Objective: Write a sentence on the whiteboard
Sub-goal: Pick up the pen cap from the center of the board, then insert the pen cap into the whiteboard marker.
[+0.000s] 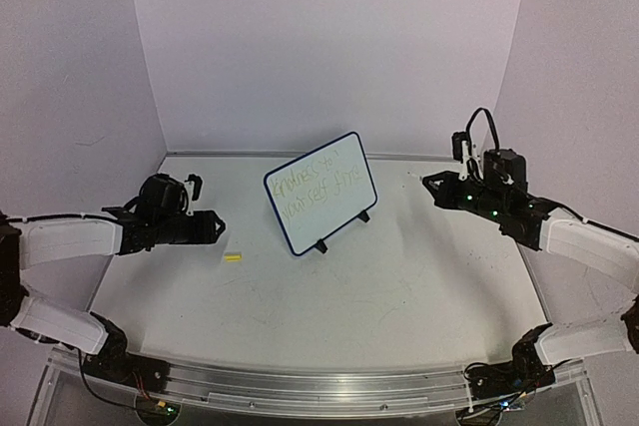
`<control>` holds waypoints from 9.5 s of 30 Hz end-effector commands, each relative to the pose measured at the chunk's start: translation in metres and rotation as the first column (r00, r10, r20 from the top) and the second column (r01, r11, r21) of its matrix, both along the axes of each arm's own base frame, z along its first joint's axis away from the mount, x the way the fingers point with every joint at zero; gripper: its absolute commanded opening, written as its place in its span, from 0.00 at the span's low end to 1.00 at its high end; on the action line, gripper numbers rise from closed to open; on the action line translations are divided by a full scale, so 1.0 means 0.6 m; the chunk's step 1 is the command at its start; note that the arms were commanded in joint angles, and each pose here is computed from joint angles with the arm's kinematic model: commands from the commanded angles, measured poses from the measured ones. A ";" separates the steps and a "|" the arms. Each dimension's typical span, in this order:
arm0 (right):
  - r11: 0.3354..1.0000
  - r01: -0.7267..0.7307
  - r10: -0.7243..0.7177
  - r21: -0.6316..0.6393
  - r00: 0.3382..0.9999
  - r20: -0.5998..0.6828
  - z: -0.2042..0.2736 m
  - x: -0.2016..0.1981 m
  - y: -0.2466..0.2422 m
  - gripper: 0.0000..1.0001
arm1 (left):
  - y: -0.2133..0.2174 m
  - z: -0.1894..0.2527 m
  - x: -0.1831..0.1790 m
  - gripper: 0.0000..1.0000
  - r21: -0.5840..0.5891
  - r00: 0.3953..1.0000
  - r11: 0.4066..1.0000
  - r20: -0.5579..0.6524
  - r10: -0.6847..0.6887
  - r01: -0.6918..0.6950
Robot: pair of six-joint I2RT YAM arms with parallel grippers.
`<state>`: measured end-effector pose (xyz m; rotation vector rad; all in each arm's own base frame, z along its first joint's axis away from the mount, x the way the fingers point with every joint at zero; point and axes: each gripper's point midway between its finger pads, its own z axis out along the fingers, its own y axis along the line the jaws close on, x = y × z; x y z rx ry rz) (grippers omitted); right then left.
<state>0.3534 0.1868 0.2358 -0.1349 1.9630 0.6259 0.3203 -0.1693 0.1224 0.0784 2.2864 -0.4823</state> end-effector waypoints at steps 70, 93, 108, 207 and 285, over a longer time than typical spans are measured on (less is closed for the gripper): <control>0.999 -0.033 0.034 0.027 0.997 -0.068 -0.053 -0.045 -0.004 0.00 | -0.053 -0.175 -0.027 0.61 0.202 0.922 0.963 -0.377 -0.092 0.179; 0.999 -0.039 0.042 0.035 0.995 -0.090 -0.064 -0.044 0.000 0.00 | -0.013 -0.176 -0.071 0.62 0.211 0.910 0.972 -0.415 -0.006 0.103; 0.999 -0.034 0.037 0.039 0.995 -0.097 -0.070 -0.044 0.000 0.00 | -0.031 -0.180 -0.117 0.56 0.093 0.870 0.987 -0.487 -0.071 0.132; 0.473 -0.785 0.878 0.399 0.385 -0.283 -0.012 -0.210 0.272 0.00 | -0.346 0.097 -0.241 0.00 0.009 0.265 0.266 0.028 -0.964 0.964; 0.307 -0.843 0.926 0.441 0.158 -0.344 -0.072 -0.276 0.330 0.00 | -0.391 0.151 -0.259 0.00 -0.085 0.239 0.232 0.087 -0.967 0.969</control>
